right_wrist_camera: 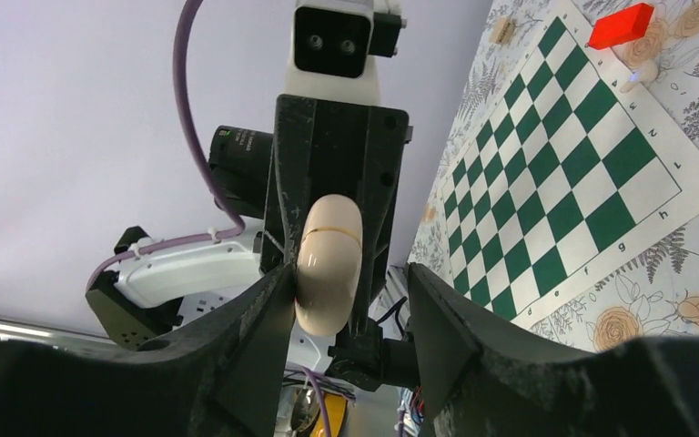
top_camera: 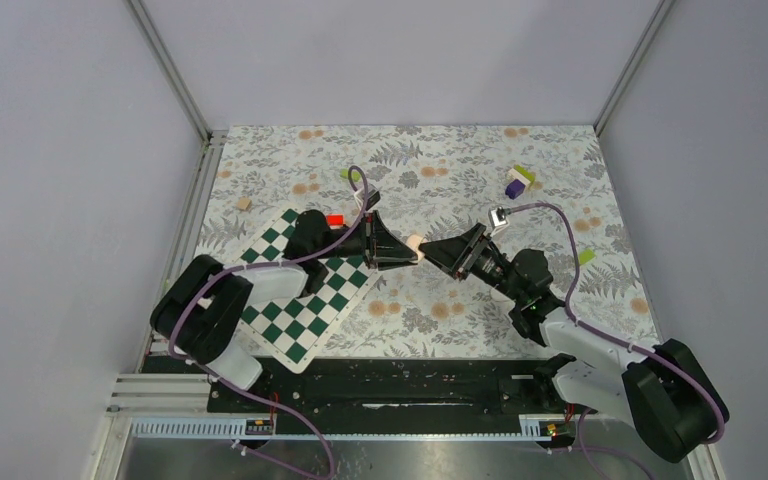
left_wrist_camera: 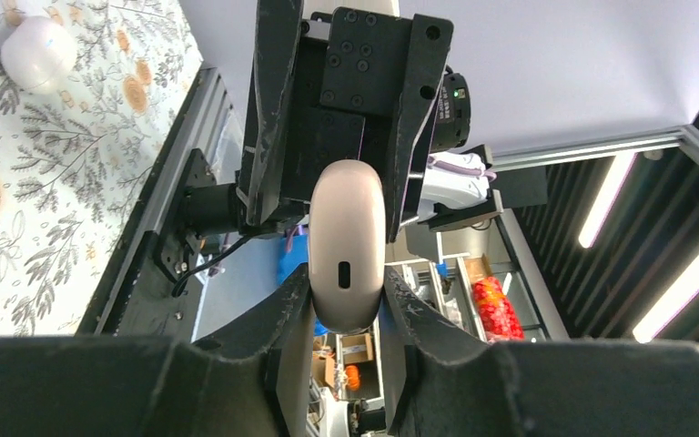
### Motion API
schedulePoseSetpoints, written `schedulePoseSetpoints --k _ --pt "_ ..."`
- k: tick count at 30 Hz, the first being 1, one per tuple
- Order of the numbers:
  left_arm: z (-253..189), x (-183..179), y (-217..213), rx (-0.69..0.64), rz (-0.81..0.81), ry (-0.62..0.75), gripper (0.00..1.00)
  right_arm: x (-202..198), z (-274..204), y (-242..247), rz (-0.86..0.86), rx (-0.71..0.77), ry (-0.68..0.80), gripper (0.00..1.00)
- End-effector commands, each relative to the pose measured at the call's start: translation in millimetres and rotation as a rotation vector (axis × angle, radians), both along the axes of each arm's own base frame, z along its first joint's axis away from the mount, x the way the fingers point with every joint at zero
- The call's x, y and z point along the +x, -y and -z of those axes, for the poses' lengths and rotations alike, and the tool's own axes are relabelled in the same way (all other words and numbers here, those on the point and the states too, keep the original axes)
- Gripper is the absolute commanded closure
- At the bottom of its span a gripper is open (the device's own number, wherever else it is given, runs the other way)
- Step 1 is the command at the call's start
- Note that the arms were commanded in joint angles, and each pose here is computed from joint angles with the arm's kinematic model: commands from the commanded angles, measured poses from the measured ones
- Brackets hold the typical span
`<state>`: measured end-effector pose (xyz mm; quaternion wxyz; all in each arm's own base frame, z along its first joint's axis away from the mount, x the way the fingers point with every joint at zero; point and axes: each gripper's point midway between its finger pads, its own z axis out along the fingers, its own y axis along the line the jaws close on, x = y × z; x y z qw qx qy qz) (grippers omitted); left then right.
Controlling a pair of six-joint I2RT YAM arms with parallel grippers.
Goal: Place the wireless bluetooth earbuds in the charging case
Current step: Pass from the left arm to the right
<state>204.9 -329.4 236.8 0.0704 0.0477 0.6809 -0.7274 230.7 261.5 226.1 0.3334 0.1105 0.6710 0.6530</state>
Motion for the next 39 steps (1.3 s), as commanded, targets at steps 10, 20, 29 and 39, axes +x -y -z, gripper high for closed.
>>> schedulePoseSetpoints --k 10,20,29,39 --pt "-28.4 -8.1 -5.6 -0.155 0.032 0.070 1.00 -1.3 -26.0 -11.9 -0.076 0.025 0.069 0.62" --pt "-30.1 -10.0 -6.4 -0.126 0.028 0.118 0.33 -0.8 -20.4 -14.2 -0.089 0.008 0.035 1.00" --pt "-1.2 6.7 -9.0 0.145 -0.090 0.217 0.50 -4.7 -17.0 -12.3 -0.092 -0.030 0.040 1.00" --pt "6.0 14.6 -10.5 0.201 -0.113 0.200 0.24 -6.7 -21.2 -15.9 -0.122 -0.023 0.049 1.00"
